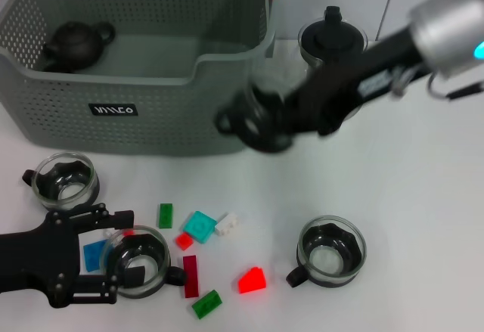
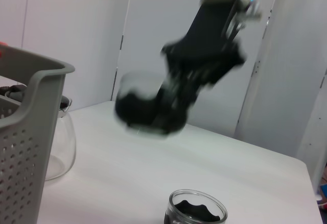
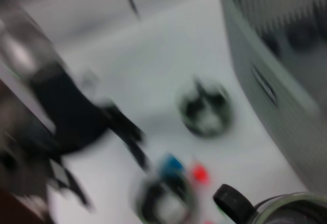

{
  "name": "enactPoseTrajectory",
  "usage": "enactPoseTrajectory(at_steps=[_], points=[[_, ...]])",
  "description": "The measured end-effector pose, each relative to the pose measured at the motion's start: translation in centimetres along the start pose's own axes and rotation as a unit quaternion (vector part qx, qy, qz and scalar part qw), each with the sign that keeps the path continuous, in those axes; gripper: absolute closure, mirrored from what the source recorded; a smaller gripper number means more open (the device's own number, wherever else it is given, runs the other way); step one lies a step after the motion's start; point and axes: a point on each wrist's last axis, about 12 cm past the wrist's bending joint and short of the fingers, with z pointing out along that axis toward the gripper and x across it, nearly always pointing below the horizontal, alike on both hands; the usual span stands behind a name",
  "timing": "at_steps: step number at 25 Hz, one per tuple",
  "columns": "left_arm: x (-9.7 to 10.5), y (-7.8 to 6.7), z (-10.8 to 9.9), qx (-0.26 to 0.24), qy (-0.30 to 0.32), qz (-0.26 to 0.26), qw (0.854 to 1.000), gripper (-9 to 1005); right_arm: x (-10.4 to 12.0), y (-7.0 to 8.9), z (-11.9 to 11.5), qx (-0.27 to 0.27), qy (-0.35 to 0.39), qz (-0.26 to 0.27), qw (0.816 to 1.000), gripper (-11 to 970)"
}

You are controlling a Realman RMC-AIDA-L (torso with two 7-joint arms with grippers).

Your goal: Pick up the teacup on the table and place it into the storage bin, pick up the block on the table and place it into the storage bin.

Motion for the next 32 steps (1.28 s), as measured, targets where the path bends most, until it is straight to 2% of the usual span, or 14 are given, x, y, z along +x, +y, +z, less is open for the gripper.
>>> enactPoseTrajectory(at_steps=[4, 6, 8, 10, 13, 16, 19, 25, 32], points=[[0.2, -0.1, -0.3, -0.008, -0.004, -0.002, 1.0, 146, -1.1, 0.6, -3.2, -0.037, -0.123, -0.025, 0.991, 908], [0.2, -0.1, -0.4, -0.014, -0.007, -0.003, 1.0, 146, -2.1, 0.3, -4.1, -0.021, -0.19, -0.037, 0.981, 908], [0.2, -0.1, -0.5, -0.016, -0.009, -0.004, 1.0, 146, -3.3, -0.5, -4.0, 0.011, -0.238, -0.04, 0.97, 908], [0.2, -0.1, -0.5, -0.016, -0.01, -0.006, 1.0, 146, -5.0, -1.4, -2.7, 0.047, -0.258, -0.038, 0.964, 908], [0.2, -0.1, -0.4, -0.016, -0.011, -0.009, 1.0, 146, -7.9, -2.9, 0.8, 0.095, -0.256, -0.031, 0.961, 908], [0.1, -0.1, -0.2, -0.013, -0.013, -0.01, 1.0, 146, -10.3, -4.4, 5.2, 0.133, -0.223, -0.018, 0.966, 908], [0.2, -0.1, 0.1, -0.011, -0.017, -0.015, 1.0, 146, -11.6, -5.8, 8.2, 0.182, -0.194, -0.015, 0.964, 908], [0.3, -0.1, 0.3, -0.011, -0.019, -0.019, 1.0, 146, -11.5, -7.1, 11.8, 0.259, -0.188, -0.016, 0.947, 909], [0.3, -0.1, 0.5, -0.009, -0.02, -0.02, 1.0, 147, -9.5, -7.6, 13.3, 0.266, -0.188, 0.031, 0.945, 909]])
